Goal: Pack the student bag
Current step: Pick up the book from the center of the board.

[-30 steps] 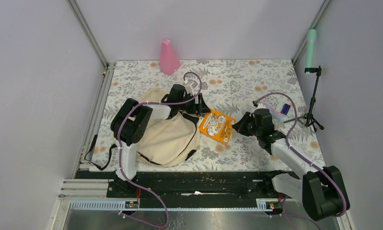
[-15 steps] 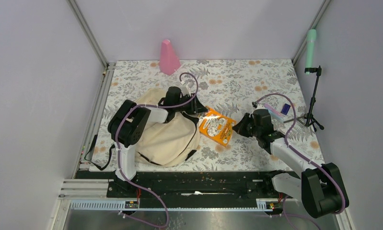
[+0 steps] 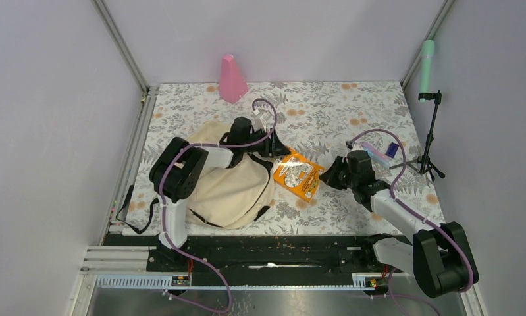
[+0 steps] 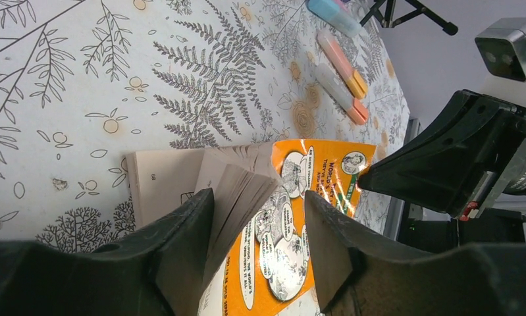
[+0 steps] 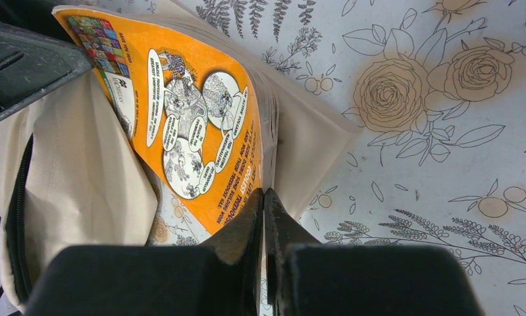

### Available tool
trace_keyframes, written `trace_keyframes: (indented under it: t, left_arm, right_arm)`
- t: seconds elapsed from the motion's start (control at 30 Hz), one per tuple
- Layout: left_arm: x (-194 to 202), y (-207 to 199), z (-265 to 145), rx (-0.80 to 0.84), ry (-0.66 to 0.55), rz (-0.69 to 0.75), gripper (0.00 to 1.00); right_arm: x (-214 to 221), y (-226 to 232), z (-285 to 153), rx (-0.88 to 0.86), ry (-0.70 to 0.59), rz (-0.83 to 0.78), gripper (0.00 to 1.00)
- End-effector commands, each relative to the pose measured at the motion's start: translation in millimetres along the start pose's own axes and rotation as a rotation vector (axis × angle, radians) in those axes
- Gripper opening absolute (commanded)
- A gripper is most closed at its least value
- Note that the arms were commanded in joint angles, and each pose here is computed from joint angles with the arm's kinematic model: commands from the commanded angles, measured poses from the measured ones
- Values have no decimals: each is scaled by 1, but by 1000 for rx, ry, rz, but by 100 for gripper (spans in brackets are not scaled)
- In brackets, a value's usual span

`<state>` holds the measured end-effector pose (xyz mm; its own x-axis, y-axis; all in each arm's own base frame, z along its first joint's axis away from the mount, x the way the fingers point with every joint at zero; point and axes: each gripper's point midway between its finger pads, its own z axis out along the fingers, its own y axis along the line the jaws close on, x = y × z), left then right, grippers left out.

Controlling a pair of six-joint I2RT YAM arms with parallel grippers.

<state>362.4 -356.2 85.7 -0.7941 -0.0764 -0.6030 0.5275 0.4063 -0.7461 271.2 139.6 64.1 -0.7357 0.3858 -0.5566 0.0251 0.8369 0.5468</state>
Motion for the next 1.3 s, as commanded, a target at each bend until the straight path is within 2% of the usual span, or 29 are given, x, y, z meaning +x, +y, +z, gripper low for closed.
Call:
trace_keyframes:
  t: [0.0, 0.1, 0.27, 0.3, 0.37, 0.4, 0.57, 0.63, 0.7, 0.8, 1.0, 1.03, 1.07, 1.13, 1.27]
  left_arm:
    - [14, -27, 14, 77, 99, 91, 47]
    - [13, -27, 16, 53, 105, 131, 30]
    - [-4, -42, 6, 40, 38, 195, 2]
    - [-10, -49, 3, 45, 21, 209, 0]
    - [-19, -66, -2, 70, 0, 234, 0]
    - [-24, -76, -5, 84, -13, 250, 0]
    - [-49, -149, -26, 208, -75, 370, 0]
    - [-57, -176, -35, 237, -94, 428, 0]
    - [-69, -194, -43, 218, -116, 463, 0]
    - [-92, -221, -63, 177, -160, 428, 0]
    - [-122, -244, -111, 60, -338, 355, 0]
    - [-124, -242, -118, 34, -370, 334, 0]
    - [-127, -241, -127, 10, -411, 316, 0]
    - [-130, -231, -142, -57, -484, 268, 0]
    - [-129, -221, -167, -98, -615, 168, 0]
  right_arm:
    - [-12, 17, 3, -71, -34, -24, 0]
    - [-12, 17, 2, -71, -37, -22, 0]
    - [-20, 14, -6, -35, -69, -20, 0]
    - [-23, 13, -9, -23, -78, -20, 0]
    - [-30, 12, -16, 5, -100, -25, 0]
    - [-36, 14, -21, 13, -123, -31, 5]
    - [-60, 20, -56, 43, -216, -92, 63]
    - [-71, 23, -75, 57, -258, -122, 73]
    - [-84, 29, -97, 61, -321, -153, 77]
    - [-104, 46, -135, 26, -421, -194, 82]
    - [-107, 74, -169, -99, -470, -239, 87]
    - [-106, 77, -170, -120, -467, -222, 87]
    - [-103, 79, -169, -138, -463, -194, 95]
    - [-101, 86, -166, -196, -464, -118, 100]
    - [-83, 106, -142, -401, -406, 92, 100]
